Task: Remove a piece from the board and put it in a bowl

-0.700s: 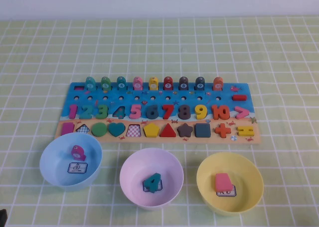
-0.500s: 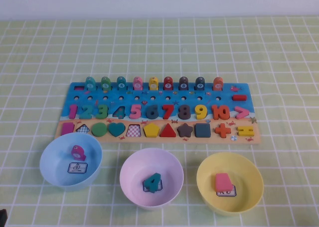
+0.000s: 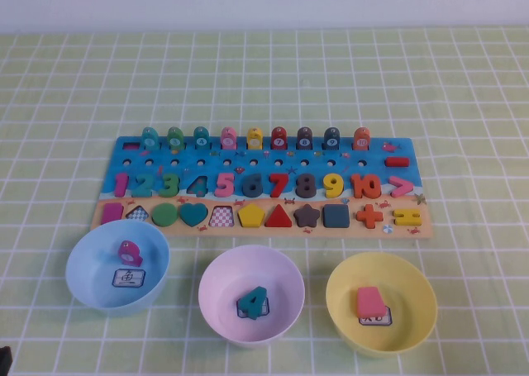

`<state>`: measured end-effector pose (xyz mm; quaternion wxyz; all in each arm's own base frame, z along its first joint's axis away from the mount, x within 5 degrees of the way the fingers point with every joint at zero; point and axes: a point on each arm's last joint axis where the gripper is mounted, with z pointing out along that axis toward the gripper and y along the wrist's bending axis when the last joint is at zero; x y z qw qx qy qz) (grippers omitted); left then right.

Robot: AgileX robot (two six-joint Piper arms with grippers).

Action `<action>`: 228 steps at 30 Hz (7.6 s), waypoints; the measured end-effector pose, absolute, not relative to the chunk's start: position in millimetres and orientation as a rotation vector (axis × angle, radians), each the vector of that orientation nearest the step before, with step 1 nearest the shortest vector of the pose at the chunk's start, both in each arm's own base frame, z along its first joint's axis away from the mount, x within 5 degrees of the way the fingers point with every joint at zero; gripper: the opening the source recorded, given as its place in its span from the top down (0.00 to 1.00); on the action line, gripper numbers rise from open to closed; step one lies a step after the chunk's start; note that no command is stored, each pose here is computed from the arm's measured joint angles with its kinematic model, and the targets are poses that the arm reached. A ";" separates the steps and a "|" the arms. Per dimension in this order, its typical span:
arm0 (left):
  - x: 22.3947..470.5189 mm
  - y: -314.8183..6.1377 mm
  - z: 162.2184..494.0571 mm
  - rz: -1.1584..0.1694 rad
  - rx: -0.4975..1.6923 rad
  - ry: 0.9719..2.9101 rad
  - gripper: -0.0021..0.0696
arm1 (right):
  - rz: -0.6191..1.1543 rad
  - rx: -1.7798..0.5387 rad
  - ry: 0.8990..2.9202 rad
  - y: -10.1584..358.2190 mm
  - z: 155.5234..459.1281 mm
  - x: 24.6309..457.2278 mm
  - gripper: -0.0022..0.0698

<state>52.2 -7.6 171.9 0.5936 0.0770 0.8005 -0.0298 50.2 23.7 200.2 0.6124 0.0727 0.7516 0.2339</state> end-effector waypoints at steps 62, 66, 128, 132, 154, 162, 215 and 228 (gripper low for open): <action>52.3 -7.0 171.9 -0.050 0.191 1.859 0.98 | 0.637 -0.439 2.243 52.5 328.5 210.4 0.99; 52.4 -6.3 171.9 -0.029 0.204 1.857 0.98 | 0.592 -0.539 2.415 48.9 339.9 234.5 0.99; 52.4 -5.4 171.7 -0.003 0.220 1.858 0.98 | 0.067 -1.031 2.723 221.0 250.3 395.6 0.34; 52.4 -5.4 171.7 -0.003 0.220 1.858 0.98 | 0.073 -1.022 2.712 226.7 245.6 405.4 0.34; 52.4 -5.4 171.7 -0.003 0.220 1.858 0.98 | 0.071 -1.055 2.742 239.4 204.3 427.4 0.34; 52.4 -5.4 171.7 -0.003 0.220 1.858 0.98 | 0.068 -1.063 2.753 239.9 197.9 428.3 0.37; 52.4 -5.4 171.7 -0.003 0.220 1.858 0.98 | 0.174 -0.920 2.579 244.1 277.5 426.8 0.52; 52.4 -5.4 171.7 -0.003 0.220 1.858 0.98 | 0.353 -1.261 2.407 332.8 298.8 352.2 0.52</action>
